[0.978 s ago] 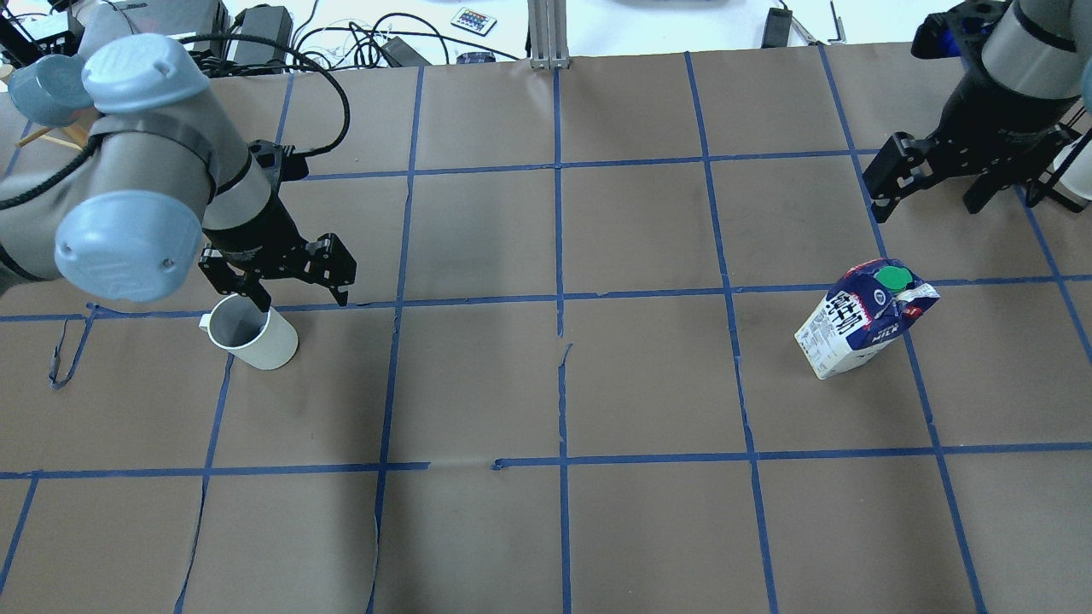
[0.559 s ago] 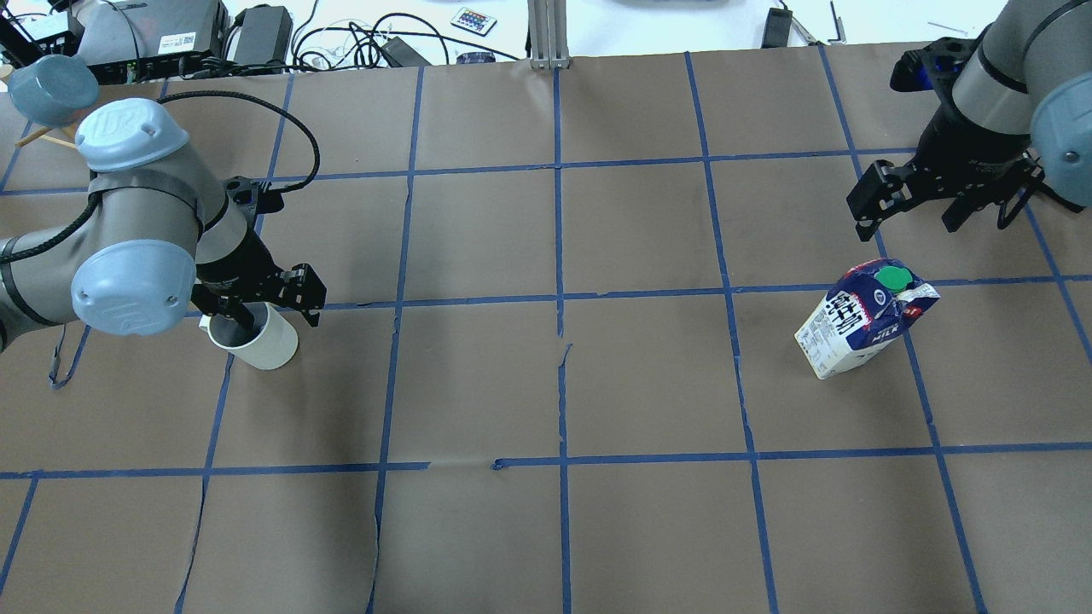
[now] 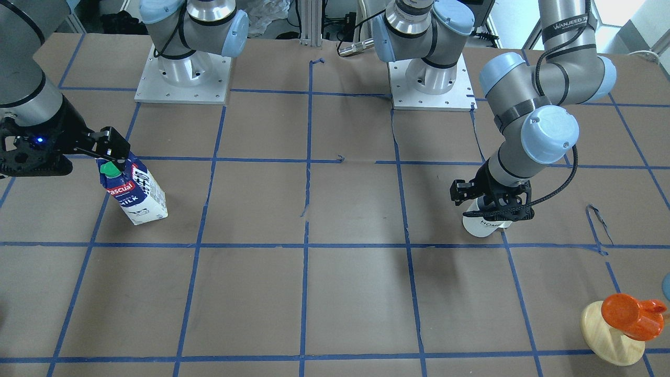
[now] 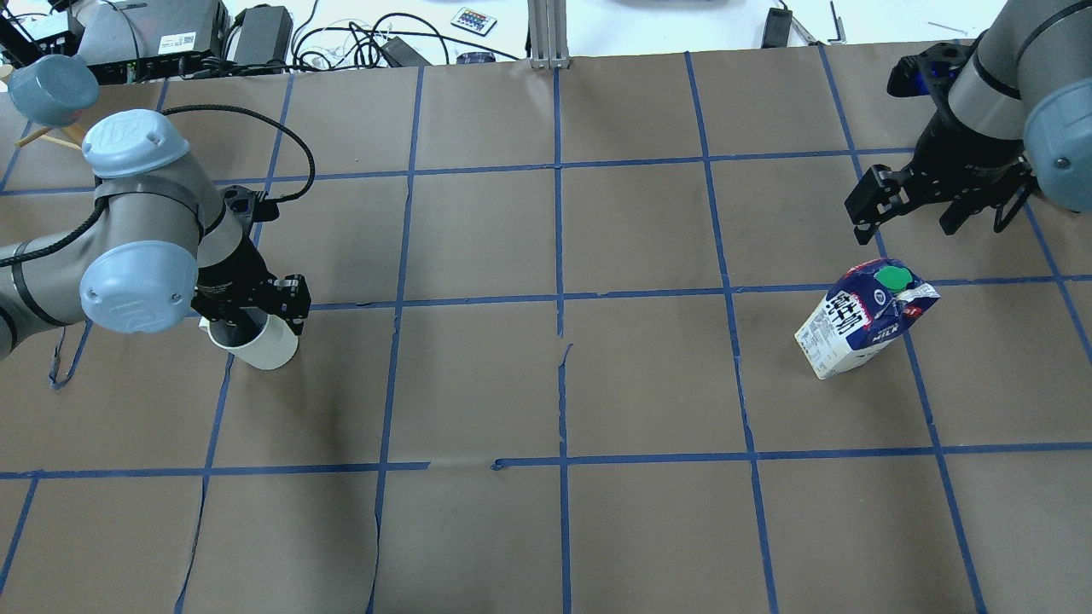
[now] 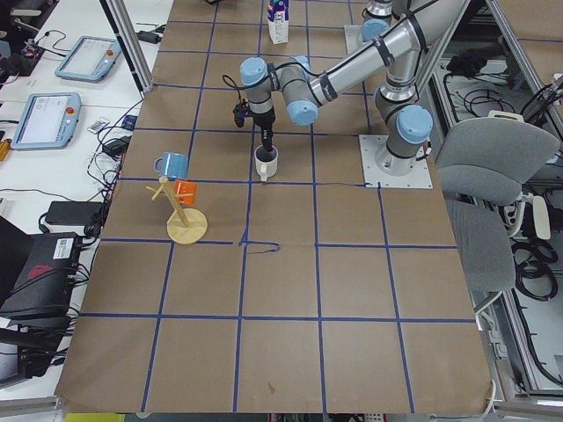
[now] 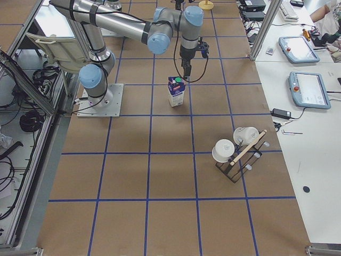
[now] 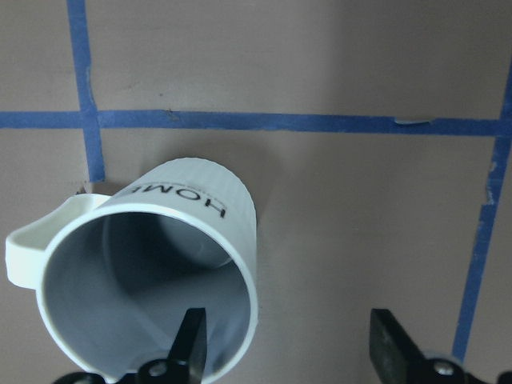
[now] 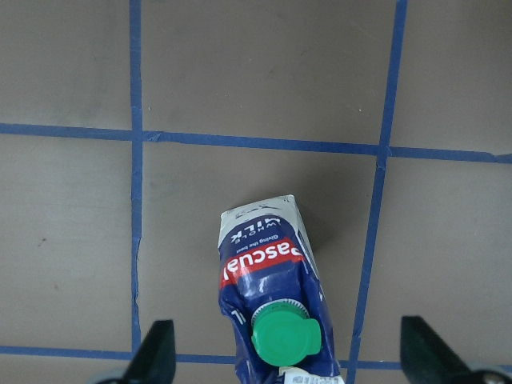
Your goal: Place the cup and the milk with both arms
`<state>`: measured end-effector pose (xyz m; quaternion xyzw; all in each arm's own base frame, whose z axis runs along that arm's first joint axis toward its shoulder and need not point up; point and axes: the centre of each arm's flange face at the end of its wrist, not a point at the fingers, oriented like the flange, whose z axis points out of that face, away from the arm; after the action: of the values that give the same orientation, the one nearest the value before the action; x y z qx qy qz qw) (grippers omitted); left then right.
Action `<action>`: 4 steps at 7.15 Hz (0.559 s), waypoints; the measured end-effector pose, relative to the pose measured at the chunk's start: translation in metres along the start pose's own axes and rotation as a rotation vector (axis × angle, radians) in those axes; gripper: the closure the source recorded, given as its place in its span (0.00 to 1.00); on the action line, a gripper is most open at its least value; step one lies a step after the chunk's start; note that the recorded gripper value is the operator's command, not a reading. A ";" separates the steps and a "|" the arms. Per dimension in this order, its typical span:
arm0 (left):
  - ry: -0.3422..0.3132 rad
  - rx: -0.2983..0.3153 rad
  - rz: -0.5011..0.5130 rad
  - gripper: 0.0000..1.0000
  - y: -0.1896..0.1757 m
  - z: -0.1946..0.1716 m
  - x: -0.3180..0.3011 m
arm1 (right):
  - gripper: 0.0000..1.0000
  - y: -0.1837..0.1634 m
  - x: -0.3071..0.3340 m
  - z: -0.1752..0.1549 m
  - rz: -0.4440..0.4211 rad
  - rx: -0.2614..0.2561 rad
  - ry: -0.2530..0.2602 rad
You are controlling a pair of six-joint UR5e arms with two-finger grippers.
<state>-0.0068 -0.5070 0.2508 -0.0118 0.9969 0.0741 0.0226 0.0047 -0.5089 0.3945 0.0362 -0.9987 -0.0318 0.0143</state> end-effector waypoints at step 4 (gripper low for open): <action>-0.036 0.000 0.007 1.00 -0.006 0.002 -0.004 | 0.00 0.008 -0.001 0.034 -0.019 -0.059 -0.018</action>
<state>-0.0024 -0.5125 0.2486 -0.0072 0.9964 0.0746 0.0406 0.0046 -0.4989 0.3609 0.0448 -0.9971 -0.0619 0.0061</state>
